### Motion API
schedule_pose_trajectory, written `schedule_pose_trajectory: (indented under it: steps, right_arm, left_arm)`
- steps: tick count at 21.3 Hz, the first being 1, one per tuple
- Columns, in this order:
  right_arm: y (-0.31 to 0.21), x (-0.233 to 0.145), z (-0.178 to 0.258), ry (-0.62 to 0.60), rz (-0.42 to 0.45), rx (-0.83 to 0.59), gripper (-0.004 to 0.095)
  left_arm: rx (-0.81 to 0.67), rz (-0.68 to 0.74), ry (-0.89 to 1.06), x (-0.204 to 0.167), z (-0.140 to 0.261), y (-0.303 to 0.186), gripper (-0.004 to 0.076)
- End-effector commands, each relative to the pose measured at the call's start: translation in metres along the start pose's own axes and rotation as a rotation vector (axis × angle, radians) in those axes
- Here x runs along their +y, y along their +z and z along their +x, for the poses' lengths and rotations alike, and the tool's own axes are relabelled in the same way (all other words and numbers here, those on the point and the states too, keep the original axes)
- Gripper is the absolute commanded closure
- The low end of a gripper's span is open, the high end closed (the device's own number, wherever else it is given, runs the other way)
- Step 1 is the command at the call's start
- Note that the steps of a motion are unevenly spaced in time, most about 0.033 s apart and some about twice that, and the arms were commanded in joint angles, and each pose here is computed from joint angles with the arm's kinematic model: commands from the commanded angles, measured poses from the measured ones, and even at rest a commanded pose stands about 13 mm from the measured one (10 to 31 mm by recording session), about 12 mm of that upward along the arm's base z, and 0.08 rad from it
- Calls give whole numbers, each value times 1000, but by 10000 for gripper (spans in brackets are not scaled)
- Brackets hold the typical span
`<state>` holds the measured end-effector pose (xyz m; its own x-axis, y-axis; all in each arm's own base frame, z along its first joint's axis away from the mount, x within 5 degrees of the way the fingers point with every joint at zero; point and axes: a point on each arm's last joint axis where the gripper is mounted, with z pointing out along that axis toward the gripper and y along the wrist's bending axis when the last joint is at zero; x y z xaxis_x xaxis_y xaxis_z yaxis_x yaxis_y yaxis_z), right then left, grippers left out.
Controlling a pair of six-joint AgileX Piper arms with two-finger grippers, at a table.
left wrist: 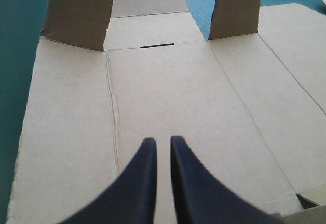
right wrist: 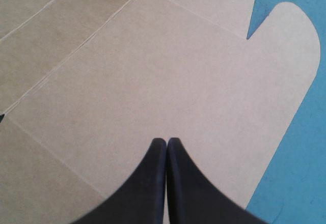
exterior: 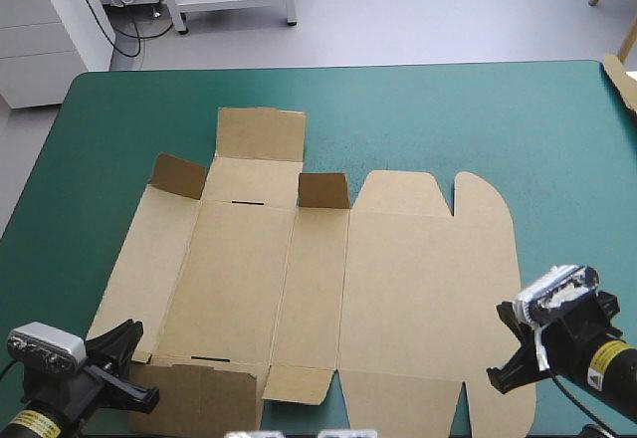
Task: Fold the box
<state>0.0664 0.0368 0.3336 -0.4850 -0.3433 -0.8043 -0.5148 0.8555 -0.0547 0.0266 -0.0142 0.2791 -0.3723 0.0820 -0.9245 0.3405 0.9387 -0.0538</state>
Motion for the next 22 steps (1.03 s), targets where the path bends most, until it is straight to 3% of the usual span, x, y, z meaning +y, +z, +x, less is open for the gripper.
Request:
schedule_pose_trajectory:
  steps: [1,2,4,15,22]
  right_arm:
    - [-6,-1,18,26,2,-117,924]
    - [-6,-1,27,28,0,-134,924]
    - [-6,-1,36,35,-3,-169,924]
    - [1,0,46,28,-9,-213,924]
    - [1,1,46,36,-18,-212,924]
  left_arm:
    - [-81,20,-1,-2,-13,-2,400]
    - [-81,20,-1,-2,-13,-2,272]
    - [-81,20,-3,-2,-13,-2,168]
    - [-47,11,4,-1,-14,3,218]
    - [151,-3,24,-2,-69,10,218]
